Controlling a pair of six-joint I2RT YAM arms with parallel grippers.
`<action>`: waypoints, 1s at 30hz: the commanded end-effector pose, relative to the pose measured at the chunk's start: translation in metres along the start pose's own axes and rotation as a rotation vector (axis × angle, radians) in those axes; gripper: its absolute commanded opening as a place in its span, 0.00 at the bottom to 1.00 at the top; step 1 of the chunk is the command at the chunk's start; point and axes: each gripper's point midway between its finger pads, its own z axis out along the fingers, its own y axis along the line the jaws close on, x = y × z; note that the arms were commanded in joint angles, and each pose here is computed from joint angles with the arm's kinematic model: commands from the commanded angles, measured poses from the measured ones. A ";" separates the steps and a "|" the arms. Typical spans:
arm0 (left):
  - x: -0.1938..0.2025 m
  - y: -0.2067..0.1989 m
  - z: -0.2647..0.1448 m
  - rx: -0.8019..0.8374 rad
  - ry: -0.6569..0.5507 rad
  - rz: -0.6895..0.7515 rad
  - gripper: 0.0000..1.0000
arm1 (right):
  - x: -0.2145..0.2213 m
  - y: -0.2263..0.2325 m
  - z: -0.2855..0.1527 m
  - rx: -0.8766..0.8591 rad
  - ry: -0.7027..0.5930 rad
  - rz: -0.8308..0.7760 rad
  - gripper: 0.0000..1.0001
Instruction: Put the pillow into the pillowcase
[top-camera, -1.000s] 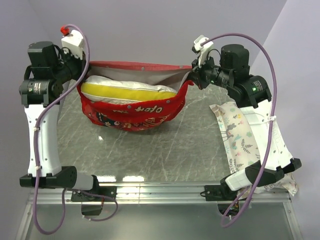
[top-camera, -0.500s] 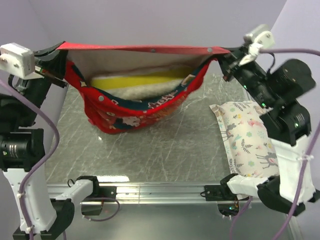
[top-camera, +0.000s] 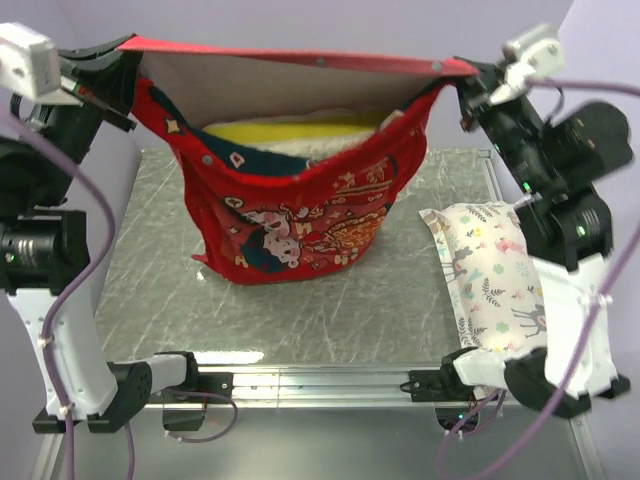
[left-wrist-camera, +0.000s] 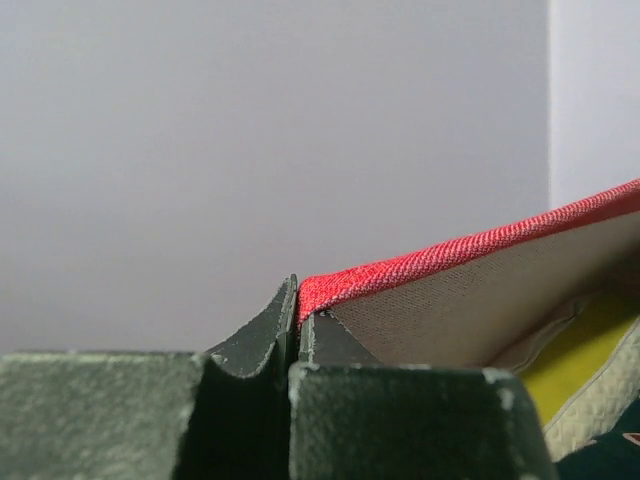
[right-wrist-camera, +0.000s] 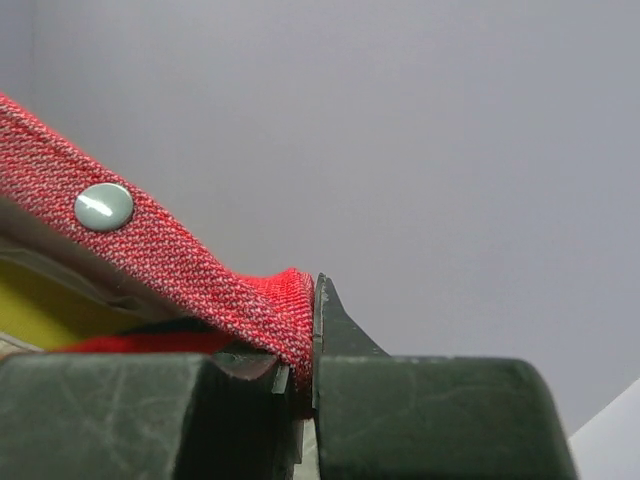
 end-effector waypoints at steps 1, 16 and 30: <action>-0.089 0.063 -0.040 -0.417 -0.261 0.139 0.01 | -0.104 -0.107 -0.106 0.543 -0.258 -0.012 0.00; 0.109 0.108 0.061 -0.311 0.061 -0.108 0.00 | 0.047 -0.094 0.049 0.429 0.053 0.006 0.00; 0.008 0.208 0.071 -0.394 -0.489 -0.129 0.01 | -0.144 -0.167 -0.020 0.730 -0.630 0.047 0.00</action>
